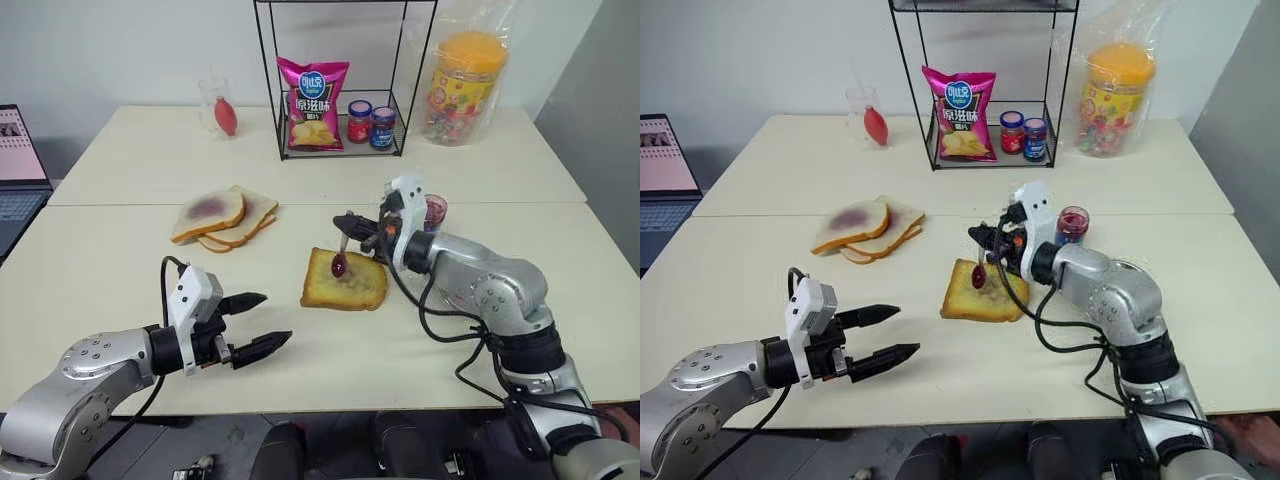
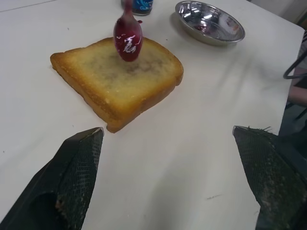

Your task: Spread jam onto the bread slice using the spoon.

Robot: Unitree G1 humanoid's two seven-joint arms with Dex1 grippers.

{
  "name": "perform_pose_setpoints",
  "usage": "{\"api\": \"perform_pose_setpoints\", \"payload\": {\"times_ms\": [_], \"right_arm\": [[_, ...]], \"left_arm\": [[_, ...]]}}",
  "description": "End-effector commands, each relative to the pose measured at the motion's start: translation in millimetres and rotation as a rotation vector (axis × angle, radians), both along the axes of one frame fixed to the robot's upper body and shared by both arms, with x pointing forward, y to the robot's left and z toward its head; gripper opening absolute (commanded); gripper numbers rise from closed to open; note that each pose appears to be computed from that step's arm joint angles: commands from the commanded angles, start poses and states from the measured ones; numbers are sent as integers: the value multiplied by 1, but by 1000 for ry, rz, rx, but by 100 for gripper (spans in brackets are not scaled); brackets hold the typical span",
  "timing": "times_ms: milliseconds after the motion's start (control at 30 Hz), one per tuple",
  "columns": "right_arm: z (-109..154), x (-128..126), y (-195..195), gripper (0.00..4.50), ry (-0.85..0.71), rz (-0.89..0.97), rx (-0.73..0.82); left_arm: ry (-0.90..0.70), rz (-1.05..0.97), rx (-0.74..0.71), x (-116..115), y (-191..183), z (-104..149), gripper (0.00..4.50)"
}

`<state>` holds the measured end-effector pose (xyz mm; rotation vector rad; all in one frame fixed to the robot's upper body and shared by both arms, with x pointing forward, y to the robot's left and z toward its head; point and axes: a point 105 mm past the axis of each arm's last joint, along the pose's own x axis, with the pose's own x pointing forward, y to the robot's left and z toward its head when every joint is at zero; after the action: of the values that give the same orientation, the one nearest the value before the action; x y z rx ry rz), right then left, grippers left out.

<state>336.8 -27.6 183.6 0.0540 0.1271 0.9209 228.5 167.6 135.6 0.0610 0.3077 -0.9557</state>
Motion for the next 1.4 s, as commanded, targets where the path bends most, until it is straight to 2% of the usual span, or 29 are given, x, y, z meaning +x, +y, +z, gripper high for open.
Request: {"api": "perform_pose_setpoints", "payload": {"times_ms": [33, 733, 1400], "right_arm": [[14, -11, 6, 5, -153, 61, -29], [25, -23, 9, 5, -306, 140, -102], [28, -19, 6, 5, -325, 127, -102]], "left_arm": [[-43, -40, -2, -3, -9, 8, 450], [-60, -76, 10, 3, -12, 10, 450], [-67, -95, 25, 6, -12, 9, 450]]}}
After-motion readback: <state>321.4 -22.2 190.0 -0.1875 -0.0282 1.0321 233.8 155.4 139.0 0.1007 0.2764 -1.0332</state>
